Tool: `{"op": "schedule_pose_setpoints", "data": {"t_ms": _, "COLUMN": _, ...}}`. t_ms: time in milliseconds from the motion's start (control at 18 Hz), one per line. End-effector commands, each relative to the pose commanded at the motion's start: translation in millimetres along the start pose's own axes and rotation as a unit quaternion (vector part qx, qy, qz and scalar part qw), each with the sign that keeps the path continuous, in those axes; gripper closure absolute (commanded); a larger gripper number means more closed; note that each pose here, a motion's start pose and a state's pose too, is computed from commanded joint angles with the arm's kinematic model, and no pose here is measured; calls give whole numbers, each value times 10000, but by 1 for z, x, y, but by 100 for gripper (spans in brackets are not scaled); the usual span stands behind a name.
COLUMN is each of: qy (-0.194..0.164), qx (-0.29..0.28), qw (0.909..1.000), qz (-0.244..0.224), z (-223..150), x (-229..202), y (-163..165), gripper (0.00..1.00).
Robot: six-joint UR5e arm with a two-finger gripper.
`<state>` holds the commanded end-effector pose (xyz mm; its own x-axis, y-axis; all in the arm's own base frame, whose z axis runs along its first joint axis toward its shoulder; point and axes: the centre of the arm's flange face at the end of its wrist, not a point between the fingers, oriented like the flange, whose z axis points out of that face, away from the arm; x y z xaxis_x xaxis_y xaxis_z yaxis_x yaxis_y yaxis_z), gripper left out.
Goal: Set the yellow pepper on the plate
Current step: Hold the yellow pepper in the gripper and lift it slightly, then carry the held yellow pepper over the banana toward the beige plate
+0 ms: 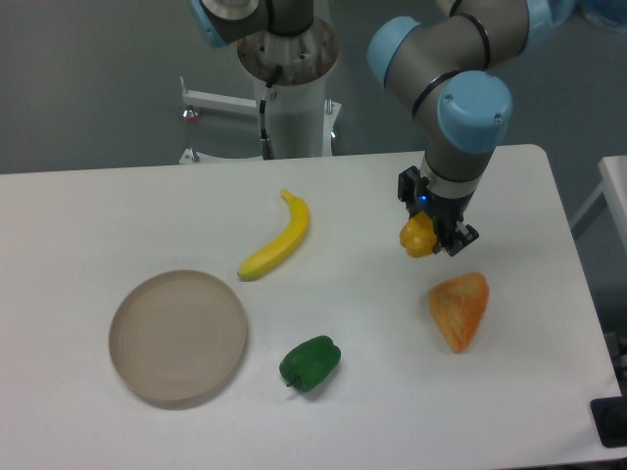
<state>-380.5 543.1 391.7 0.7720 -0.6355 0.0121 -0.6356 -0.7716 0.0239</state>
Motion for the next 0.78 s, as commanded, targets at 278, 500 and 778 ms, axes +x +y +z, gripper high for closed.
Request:
{"op": "schedule_pose_setpoints", "data": {"t_ms": 278, "qy": -16, "qx": 101, "qw": 9999, "qz": 23, "z": -3, "x": 1, "y": -5, "gripper": 97}}
{"op": "schedule_pose_setpoints", "data": {"t_ms": 500, "qy": -6, "qx": 158, "qw": 9998, "qz": -144, "z": -4, "x": 17, "y": -54, "gripper": 97}}
{"op": "schedule_pose_setpoints", "data": {"t_ms": 778, "qy": 135, "qx": 399, "qw": 9988, "qz": -259, "z": -2, "x": 70, "y": -164, "gripper": 97}}
